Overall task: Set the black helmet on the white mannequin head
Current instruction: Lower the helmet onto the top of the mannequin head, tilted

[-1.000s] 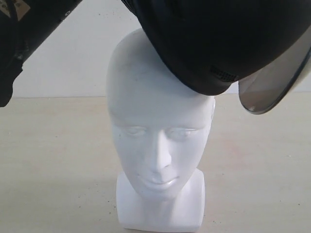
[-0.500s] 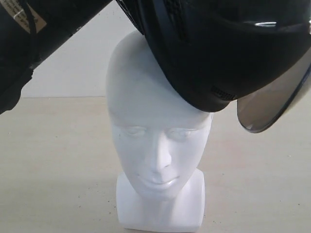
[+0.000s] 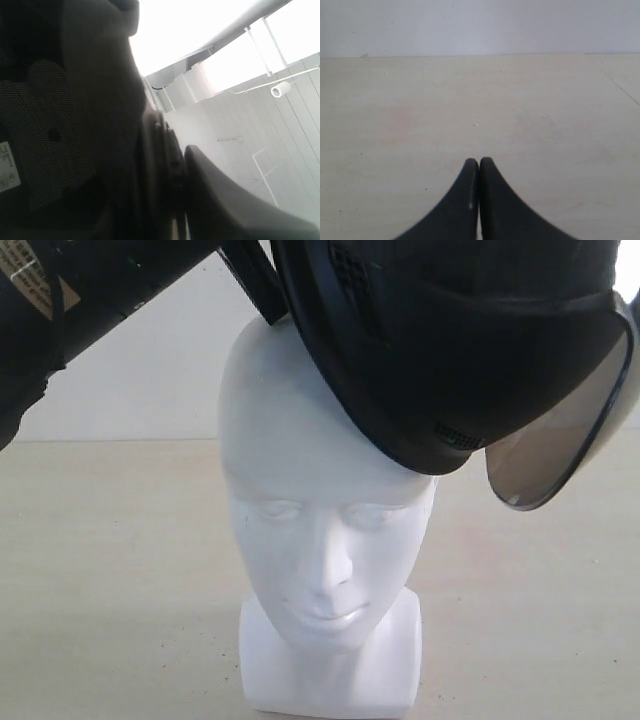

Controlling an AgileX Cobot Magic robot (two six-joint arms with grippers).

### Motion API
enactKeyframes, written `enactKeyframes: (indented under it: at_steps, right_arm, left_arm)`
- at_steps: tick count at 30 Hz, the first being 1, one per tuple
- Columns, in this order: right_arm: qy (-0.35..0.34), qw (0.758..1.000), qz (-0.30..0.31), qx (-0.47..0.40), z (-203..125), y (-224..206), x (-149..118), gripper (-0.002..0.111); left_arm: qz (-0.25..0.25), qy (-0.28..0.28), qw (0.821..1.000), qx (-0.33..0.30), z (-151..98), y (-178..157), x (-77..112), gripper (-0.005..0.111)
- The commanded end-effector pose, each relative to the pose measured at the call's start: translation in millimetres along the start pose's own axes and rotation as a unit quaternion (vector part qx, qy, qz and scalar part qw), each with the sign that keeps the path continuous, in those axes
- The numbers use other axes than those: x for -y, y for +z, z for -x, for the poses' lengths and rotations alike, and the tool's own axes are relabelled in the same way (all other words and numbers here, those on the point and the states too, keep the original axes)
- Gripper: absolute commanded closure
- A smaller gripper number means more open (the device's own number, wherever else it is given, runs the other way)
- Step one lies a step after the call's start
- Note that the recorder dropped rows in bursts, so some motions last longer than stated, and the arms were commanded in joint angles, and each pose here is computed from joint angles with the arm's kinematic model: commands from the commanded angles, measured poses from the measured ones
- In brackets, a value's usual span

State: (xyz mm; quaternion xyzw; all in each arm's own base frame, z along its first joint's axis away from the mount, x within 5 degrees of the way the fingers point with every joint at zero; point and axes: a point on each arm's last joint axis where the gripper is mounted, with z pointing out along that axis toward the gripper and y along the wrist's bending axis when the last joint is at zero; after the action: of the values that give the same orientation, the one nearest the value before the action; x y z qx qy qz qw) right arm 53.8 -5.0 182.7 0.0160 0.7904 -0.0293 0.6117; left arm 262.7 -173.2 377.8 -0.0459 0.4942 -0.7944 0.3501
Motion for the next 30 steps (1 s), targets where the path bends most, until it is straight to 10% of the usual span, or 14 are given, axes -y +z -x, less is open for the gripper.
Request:
enactKeyframes:
  at_steps: [1, 30]
  right_arm:
    - [0.000, 1.000, 0.001, 0.004, 0.4, -0.3, -0.1, 0.109]
    - [0.000, 1.000, 0.001, 0.004, 0.4, -0.3, -0.1, 0.109]
  left_arm:
    - [-0.034, 0.007, 0.999, 0.009, 4.9, 1.9, 13.3, 0.102]
    - [0.030, 0.033, 0.999, -0.016, 8.8, -3.2, 1.9, 0.102]
